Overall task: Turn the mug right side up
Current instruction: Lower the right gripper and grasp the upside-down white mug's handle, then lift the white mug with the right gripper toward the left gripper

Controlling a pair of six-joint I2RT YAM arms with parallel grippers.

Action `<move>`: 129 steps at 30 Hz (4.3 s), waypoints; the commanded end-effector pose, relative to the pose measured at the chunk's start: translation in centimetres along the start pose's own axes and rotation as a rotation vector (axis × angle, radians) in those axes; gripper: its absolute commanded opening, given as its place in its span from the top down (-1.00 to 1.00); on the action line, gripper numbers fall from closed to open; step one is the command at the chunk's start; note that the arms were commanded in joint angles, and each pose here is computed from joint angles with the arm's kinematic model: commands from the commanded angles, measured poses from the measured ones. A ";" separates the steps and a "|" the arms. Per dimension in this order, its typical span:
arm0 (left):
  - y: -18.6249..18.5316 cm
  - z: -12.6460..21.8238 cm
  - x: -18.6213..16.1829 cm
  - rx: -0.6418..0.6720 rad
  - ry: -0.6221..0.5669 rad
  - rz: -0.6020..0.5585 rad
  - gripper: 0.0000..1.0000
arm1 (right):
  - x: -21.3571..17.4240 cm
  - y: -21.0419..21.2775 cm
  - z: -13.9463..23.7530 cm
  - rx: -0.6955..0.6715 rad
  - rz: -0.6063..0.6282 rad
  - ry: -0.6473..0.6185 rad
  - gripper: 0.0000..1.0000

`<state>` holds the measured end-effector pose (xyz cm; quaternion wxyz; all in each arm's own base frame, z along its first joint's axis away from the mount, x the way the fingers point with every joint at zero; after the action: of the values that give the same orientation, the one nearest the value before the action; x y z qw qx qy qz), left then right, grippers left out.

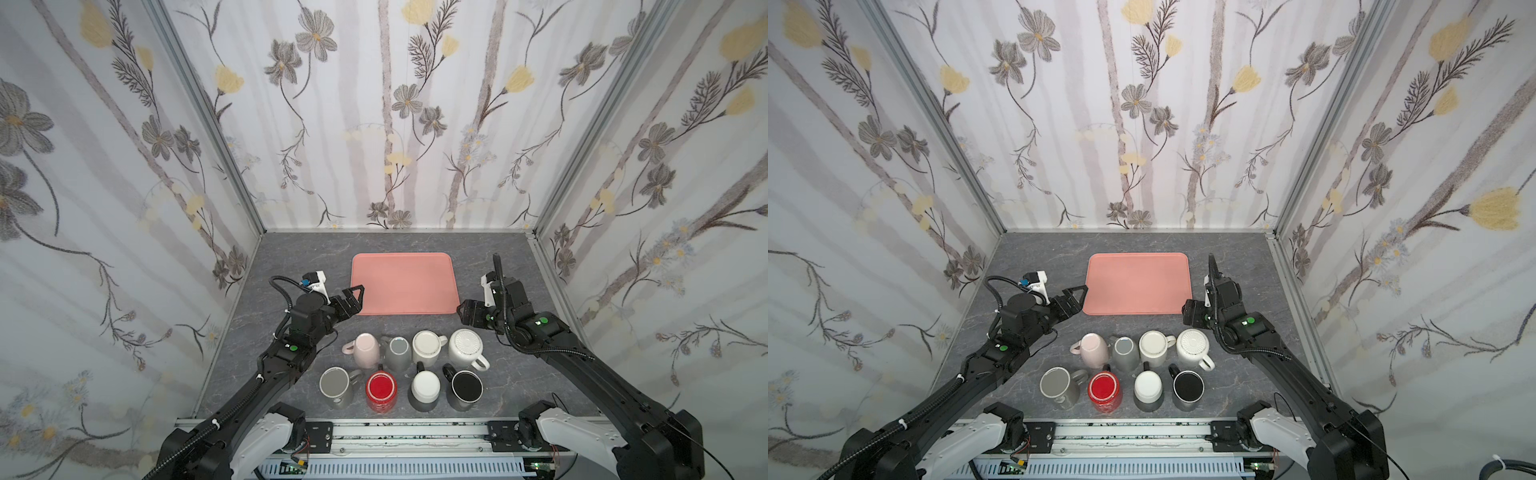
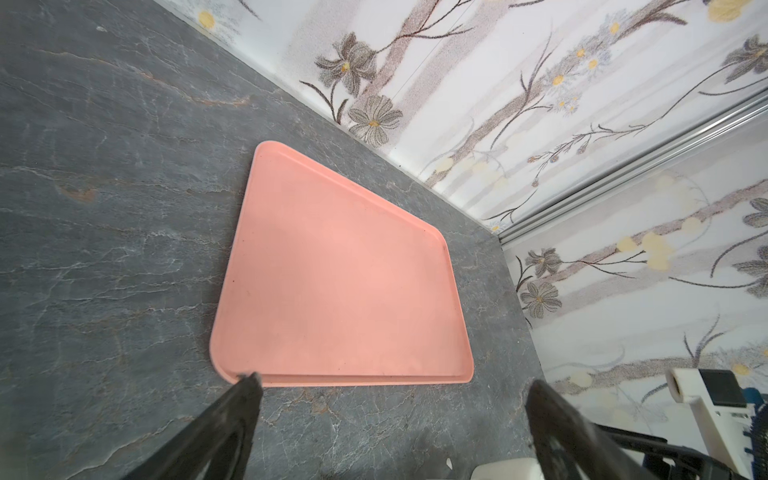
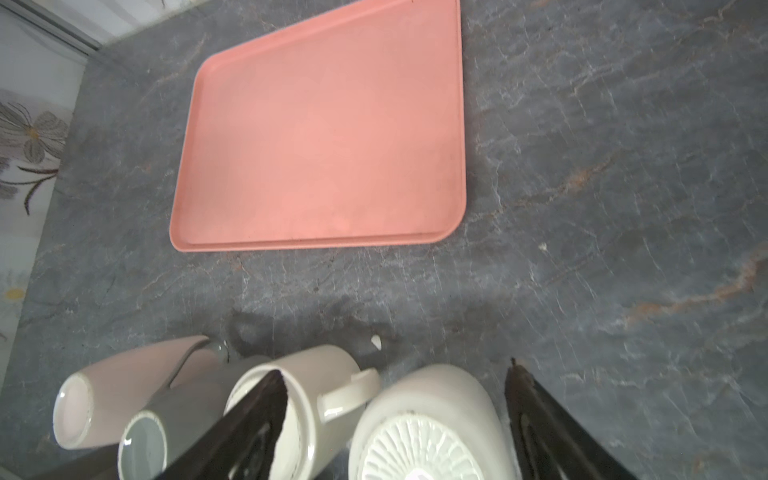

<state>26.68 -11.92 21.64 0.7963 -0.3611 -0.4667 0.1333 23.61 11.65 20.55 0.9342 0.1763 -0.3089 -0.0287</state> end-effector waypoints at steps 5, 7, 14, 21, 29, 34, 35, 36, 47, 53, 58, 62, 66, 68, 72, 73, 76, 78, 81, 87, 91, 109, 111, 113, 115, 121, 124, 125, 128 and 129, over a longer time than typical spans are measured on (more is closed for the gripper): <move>0.0 -0.5 -0.2 -0.006 0.020 -0.004 -1.00 | -4.4 -1.4 1.0 -0.087 -0.031 0.223 -1.00; 0.1 -0.5 -0.2 -0.003 0.018 -0.005 -1.00 | -5.0 -1.5 0.9 -0.105 -0.021 0.249 -1.00; 0.4 -0.5 -0.2 0.013 0.011 -0.008 -1.00 | -6.7 -1.2 0.0 -0.111 0.040 0.325 -0.99; 0.8 -0.8 -0.6 0.033 0.031 0.000 -1.00 | -7.5 -0.4 -1.1 -0.114 0.110 0.359 -1.00; 0.8 -0.8 -0.6 0.043 0.037 0.002 -1.00 | -6.5 0.5 -2.6 -0.097 0.098 0.307 -0.85; 0.9 -0.6 -0.6 0.052 0.029 0.002 -1.00 | -5.5 1.6 -3.4 -0.059 0.083 0.281 -0.83; 0.9 -0.6 -0.6 0.051 0.031 0.002 -1.00 | -5.2 1.7 -3.3 -0.064 0.093 0.274 -0.85; 1.0 -0.6 -0.5 0.052 0.029 0.004 -1.00 | -4.9 1.7 -3.1 -0.075 0.107 0.268 -0.87; 1.1 -0.9 -0.7 0.051 0.035 0.004 -1.00 | -5.3 0.7 -1.8 -0.151 0.267 0.360 -1.00; 1.2 -1.0 -0.8 0.055 0.037 0.008 -1.00 | -6.3 0.9 -2.1 -0.133 0.296 0.399 -1.00; 1.1 -1.0 -0.7 0.052 0.035 0.009 -1.00 | -6.6 0.7 -2.5 -0.159 0.324 0.413 -0.91; 1.2 -0.9 -0.7 0.057 0.031 0.009 -1.00 | -6.9 0.7 -2.5 -0.150 0.335 0.433 -0.73; 1.2 -0.9 -0.7 0.057 0.031 0.012 -1.00 | -7.3 0.5 -2.6 -0.148 0.334 0.445 -0.56; 1.2 -1.0 -0.7 0.056 0.033 0.013 -1.00 | -7.4 0.6 -2.6 -0.140 0.331 0.446 -0.47; 1.2 -1.1 -0.8 0.056 0.037 0.018 -1.00 | -7.6 0.6 -2.6 -0.131 0.320 0.450 -0.37; 1.2 -1.2 -0.8 0.056 0.039 0.020 -1.00 | -7.6 0.4 -2.5 -0.138 0.321 0.448 -0.36; 1.2 -1.2 -0.8 0.054 0.038 0.021 -1.00 | -7.6 0.3 -2.3 -0.148 0.322 0.439 -0.25; 1.2 -1.2 -0.8 0.055 0.037 0.023 -1.00 | -7.6 0.2 -2.3 -0.147 0.321 0.438 -0.16; 1.1 -1.2 -0.8 0.052 0.037 0.027 -1.00 | -7.8 0.1 -2.5 -0.156 0.317 0.443 -0.04; 1.1 -1.1 -0.8 0.051 0.039 0.029 -1.00 | -8.0 -0.6 -2.9 -0.200 0.320 0.447 0.14; 1.0 -1.0 -0.6 0.048 0.035 0.030 -1.00 | -8.1 -0.8 -3.3 -0.223 0.322 0.449 0.26; 0.3 -0.8 -0.4 0.020 0.033 0.042 -1.00 | -7.5 -1.2 -2.8 -0.266 0.314 0.418 1.00; 0.4 -0.8 -0.4 0.019 0.029 0.058 -1.00 | -6.9 -1.0 -2.2 -0.265 0.313 0.389 1.00; 0.2 -0.8 -0.3 0.007 0.029 0.068 -1.00 | -5.9 -0.7 -1.5 -0.270 0.310 0.338 1.00; 0.0 -0.9 -0.2 0.001 0.031 0.077 -1.00 | -4.4 -0.2 -0.5 -0.273 0.297 0.268 1.00; -1.5 -1.0 0.5 -0.088 0.026 0.073 -1.00 | 0.8 2.3 1.9 -0.191 0.253 0.039 1.00; -2.7 -0.7 1.4 -0.135 -0.003 0.065 -1.00 | 3.5 5.2 2.3 -0.022 0.222 -0.110 1.00; -3.2 -0.6 1.7 -0.157 -0.009 0.061 -1.00 | 4.1 6.3 2.3 0.059 0.217 -0.154 1.00; -4.5 -0.6 2.4 -0.212 0.002 0.050 -1.00 | 6.6 9.7 2.5 0.278 0.204 -0.303 1.00; -5.1 -0.5 2.6 -0.240 0.008 0.044 -0.99 | 7.2 10.9 2.5 0.354 0.204 -0.338 1.00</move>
<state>27.74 -13.59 24.49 0.7713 -0.4284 -0.4543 0.1233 24.89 16.35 24.99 0.9127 0.1660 -0.3657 0.0757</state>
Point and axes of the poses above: each gripper's point midway between its finger pads, its own z axis back along the fingers, its own y axis along the line the jaws close on, x = y × z, the point moved 6 cm from there along z, back along the fingers
